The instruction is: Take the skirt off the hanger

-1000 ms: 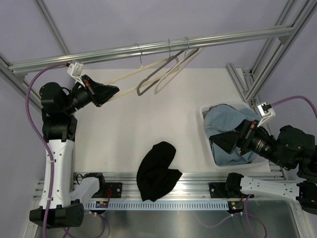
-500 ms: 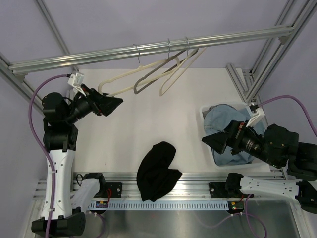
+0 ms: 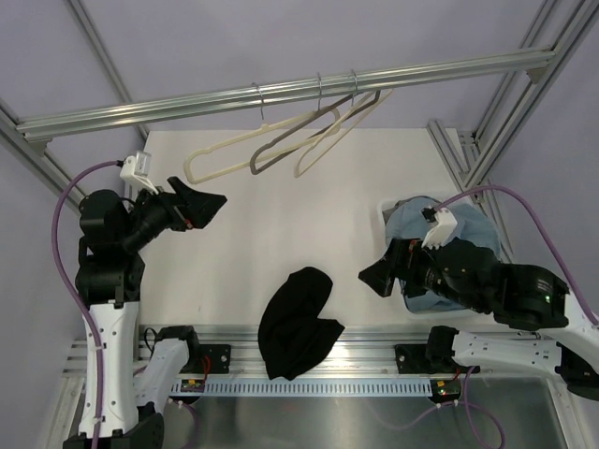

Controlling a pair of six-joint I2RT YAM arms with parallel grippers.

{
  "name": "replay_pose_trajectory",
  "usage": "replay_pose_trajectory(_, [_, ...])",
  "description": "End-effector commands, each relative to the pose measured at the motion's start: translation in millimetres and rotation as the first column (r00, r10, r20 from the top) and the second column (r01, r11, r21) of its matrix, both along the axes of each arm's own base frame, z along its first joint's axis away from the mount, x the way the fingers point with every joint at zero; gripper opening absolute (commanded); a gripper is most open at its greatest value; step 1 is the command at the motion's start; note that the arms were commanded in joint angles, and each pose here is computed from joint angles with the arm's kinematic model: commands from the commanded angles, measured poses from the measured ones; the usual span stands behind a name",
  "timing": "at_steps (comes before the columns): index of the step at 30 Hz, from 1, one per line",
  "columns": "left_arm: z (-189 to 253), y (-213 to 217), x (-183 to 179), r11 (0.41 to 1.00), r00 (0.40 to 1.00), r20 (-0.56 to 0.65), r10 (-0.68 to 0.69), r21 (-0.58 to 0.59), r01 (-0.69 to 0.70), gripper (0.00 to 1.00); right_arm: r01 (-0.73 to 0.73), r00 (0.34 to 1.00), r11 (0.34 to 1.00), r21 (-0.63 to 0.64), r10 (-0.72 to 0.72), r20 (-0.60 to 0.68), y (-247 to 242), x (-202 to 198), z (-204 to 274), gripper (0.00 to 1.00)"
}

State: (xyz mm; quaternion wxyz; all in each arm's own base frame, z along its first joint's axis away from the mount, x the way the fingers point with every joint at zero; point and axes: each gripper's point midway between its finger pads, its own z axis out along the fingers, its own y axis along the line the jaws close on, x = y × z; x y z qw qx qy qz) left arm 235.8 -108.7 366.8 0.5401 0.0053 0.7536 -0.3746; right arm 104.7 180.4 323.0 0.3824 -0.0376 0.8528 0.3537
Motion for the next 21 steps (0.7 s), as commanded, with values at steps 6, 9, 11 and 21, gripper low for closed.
replay_pose_trajectory(6, [-3.4,23.1,-20.4,0.983,0.982,-0.047,0.183,0.017,-0.183,0.99,-0.083,0.994,0.993,-0.082,0.076,-0.083,41.5,-1.0,-47.1,0.99])
replay_pose_trajectory(9, [-12.2,23.9,-30.2,0.98,0.976,-0.082,0.201,0.005,-0.201,0.99,-0.11,0.987,0.986,-0.126,0.093,-0.134,54.4,-2.7,-71.1,1.0])
replay_pose_trajectory(11, [-16.6,21.5,-38.4,0.98,0.976,-0.09,0.196,-0.012,-0.198,0.99,-0.154,0.973,0.976,-0.155,0.123,-0.194,67.3,-8.0,-92.3,0.99])
replay_pose_trajectory(21, [-73.2,2.3,-48.0,0.981,0.966,-0.236,0.103,-0.136,-0.138,0.99,-0.291,0.921,0.948,-0.128,0.242,-0.305,137.7,-18.3,-138.9,0.99])
